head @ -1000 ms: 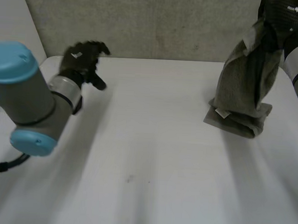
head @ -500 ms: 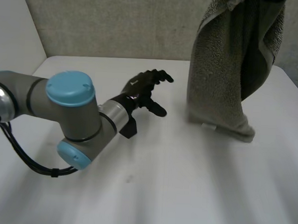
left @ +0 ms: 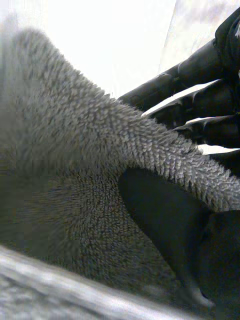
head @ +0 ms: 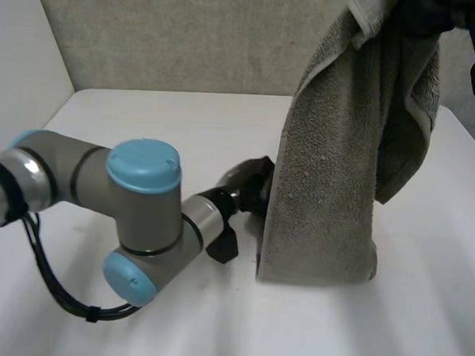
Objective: Fold the towel.
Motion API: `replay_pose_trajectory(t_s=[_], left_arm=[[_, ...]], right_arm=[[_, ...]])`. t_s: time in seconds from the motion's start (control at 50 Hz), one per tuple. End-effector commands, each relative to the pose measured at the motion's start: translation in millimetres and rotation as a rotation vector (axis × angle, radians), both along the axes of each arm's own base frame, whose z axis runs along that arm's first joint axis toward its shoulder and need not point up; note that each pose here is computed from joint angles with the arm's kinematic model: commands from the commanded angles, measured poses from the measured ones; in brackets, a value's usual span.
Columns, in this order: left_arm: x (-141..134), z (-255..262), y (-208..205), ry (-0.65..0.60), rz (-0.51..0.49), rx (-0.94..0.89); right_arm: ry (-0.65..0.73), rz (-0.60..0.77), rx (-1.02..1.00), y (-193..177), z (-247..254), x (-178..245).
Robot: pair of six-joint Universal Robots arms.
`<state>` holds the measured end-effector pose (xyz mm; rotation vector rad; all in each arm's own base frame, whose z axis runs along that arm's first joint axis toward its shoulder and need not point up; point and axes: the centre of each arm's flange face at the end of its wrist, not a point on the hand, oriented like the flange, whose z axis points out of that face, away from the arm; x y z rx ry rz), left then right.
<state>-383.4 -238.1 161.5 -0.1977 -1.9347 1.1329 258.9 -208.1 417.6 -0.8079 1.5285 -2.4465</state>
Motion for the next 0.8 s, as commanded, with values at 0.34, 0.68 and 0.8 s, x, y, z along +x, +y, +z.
replay_pose_trajectory(t_s=[0.34,0.68,0.8], left_arm=[[88.1,100.9,-62.8,-0.1,0.303,-0.361],[109.8,85.4,-44.0,-0.542,0.305,-0.483],[109.2,77.7,-37.0,-0.646,0.249,-0.496]], right_arm=[[0.137,-0.101,0.207,-45.1,-80.7,3.1],[0.294,-0.156,0.537,-76.5,-179.3,-15.0],[0.327,-0.111,0.58,-77.3,-183.8,-8.5]])
